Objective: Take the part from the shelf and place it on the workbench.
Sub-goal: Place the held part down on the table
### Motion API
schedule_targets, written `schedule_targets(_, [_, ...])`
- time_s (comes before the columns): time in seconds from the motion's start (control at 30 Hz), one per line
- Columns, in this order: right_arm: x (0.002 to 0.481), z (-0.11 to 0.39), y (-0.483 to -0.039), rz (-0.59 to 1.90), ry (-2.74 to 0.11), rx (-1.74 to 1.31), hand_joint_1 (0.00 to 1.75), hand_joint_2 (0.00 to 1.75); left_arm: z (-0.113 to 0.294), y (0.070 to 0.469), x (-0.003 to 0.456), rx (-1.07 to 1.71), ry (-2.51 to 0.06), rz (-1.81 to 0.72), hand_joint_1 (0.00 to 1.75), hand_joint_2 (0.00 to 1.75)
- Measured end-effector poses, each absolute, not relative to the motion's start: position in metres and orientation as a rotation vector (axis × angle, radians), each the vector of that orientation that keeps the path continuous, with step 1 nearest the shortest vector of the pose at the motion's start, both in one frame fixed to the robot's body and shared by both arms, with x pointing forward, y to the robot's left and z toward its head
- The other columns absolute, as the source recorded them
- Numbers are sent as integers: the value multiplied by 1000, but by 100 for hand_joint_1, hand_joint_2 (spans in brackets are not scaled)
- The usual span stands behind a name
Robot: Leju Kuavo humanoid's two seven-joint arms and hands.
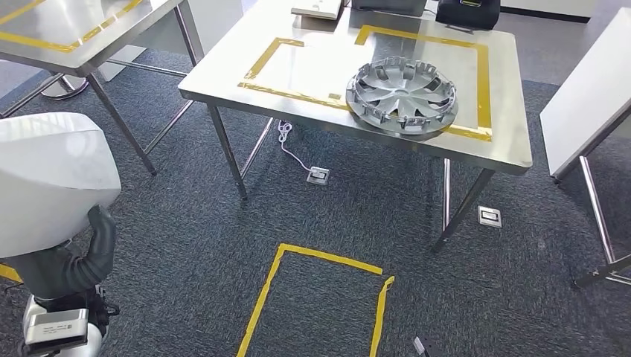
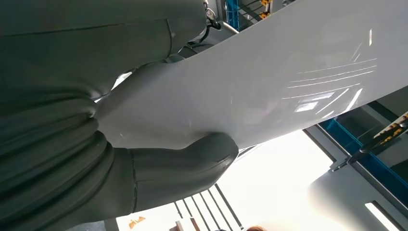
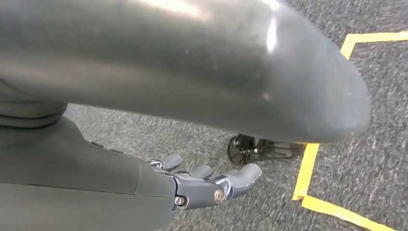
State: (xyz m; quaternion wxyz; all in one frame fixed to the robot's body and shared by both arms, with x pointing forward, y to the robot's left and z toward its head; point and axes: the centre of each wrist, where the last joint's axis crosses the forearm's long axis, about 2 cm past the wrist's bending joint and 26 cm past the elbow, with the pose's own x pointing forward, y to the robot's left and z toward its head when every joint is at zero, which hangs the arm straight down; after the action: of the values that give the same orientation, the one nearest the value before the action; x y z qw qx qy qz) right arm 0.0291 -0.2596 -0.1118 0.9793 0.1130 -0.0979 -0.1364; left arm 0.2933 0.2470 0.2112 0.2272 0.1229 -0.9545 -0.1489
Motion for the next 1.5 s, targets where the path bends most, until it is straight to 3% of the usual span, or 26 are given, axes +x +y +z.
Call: schedule_targets(1.5, [30, -112, -258, -276, -198, 230, 0, 0, 209, 243, 294, 327, -2618, -419, 175, 175])
